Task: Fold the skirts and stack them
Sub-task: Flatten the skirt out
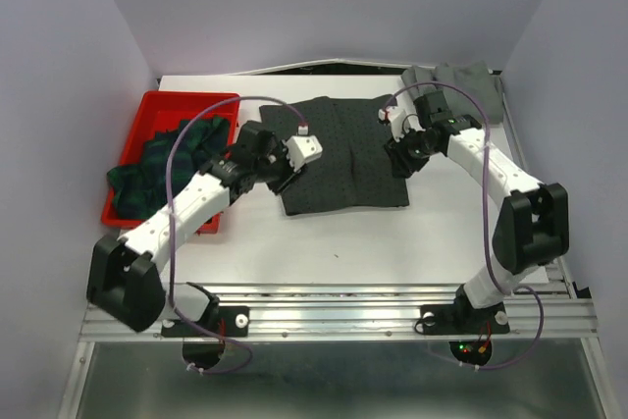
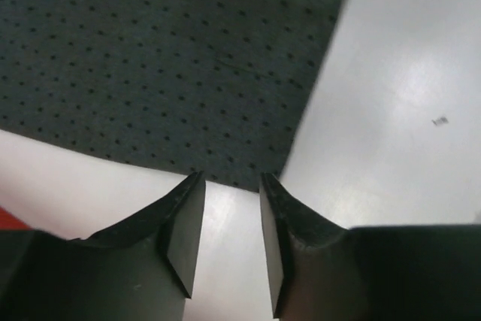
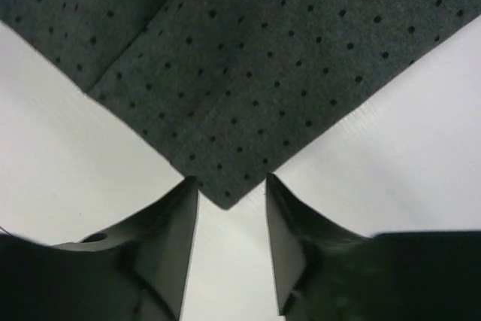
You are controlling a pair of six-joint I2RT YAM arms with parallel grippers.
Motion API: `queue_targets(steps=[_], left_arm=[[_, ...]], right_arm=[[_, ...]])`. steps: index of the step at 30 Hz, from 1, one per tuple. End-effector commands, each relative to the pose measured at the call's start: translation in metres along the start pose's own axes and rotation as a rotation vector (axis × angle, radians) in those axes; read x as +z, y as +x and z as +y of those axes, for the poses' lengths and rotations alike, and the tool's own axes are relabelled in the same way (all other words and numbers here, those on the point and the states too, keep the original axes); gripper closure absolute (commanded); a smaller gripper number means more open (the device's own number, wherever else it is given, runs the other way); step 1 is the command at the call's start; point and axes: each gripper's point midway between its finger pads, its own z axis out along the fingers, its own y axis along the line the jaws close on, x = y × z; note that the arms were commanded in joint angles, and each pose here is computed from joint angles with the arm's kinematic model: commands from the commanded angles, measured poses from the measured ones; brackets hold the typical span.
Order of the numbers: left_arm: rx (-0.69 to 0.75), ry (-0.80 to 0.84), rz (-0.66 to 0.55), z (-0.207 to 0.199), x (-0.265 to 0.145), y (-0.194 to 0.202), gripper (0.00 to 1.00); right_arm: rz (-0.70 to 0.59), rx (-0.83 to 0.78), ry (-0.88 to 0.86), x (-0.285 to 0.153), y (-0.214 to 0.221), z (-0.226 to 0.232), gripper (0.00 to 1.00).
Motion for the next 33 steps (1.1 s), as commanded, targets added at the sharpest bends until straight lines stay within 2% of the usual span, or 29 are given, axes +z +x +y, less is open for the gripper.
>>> queue_targets(steps=[1,3,6,8,12,16,20,23,24,27,28,31,33], left_arm=[[-0.161,-0.13,0.058,0.062,0.033,-0.008,0.59],[-0.184,-0.171,0.053,0.086,0.044,-0.018,0.6],[-0.221,-0.195,0.152,0.111,0.074,0.003,0.64],[-0.241,-0.208,0.226,0.123,0.092,0.028,0.67],[-0.179,-0.2,0.338,0.125,0.107,0.067,0.7],[-0.105,-0.131,0.446,0.104,0.111,0.1,0.74],[-0.01,0.007,0.518,0.054,0.106,0.126,0.76],[0.065,0.111,0.505,0.007,0.107,0.121,0.76],[0.1,0.174,0.484,-0.018,0.11,0.111,0.76],[0.118,0.256,0.453,-0.06,0.115,0.096,0.76],[0.149,0.309,0.419,-0.085,0.12,0.082,0.76],[0.126,0.393,0.334,-0.124,0.129,0.049,0.76],[0.098,0.438,0.251,-0.146,0.132,0.01,0.74]], right_arm=[[-0.015,0.226,0.027,0.035,-0.023,-0.019,0.59],[-0.023,0.285,0.062,0.053,-0.029,-0.032,0.63],[0.016,0.324,0.134,0.07,-0.022,-0.051,0.7],[0.066,0.326,0.172,0.084,-0.01,-0.061,0.71],[0.142,0.313,0.266,0.1,0.015,-0.079,0.71],[0.179,0.285,0.328,0.108,0.027,-0.093,0.71],[0.165,0.255,0.354,0.11,0.023,-0.11,0.69],[0.126,0.237,0.368,0.112,0.007,-0.121,0.67],[0.107,0.233,0.37,0.113,-0.002,-0.125,0.66],[0.08,0.222,0.378,0.113,-0.015,-0.132,0.65],[0.063,0.219,0.385,0.113,-0.023,-0.137,0.64],[0.02,0.23,0.385,0.109,-0.038,-0.139,0.58],[-0.042,0.226,0.35,0.102,-0.058,-0.135,0.55]])
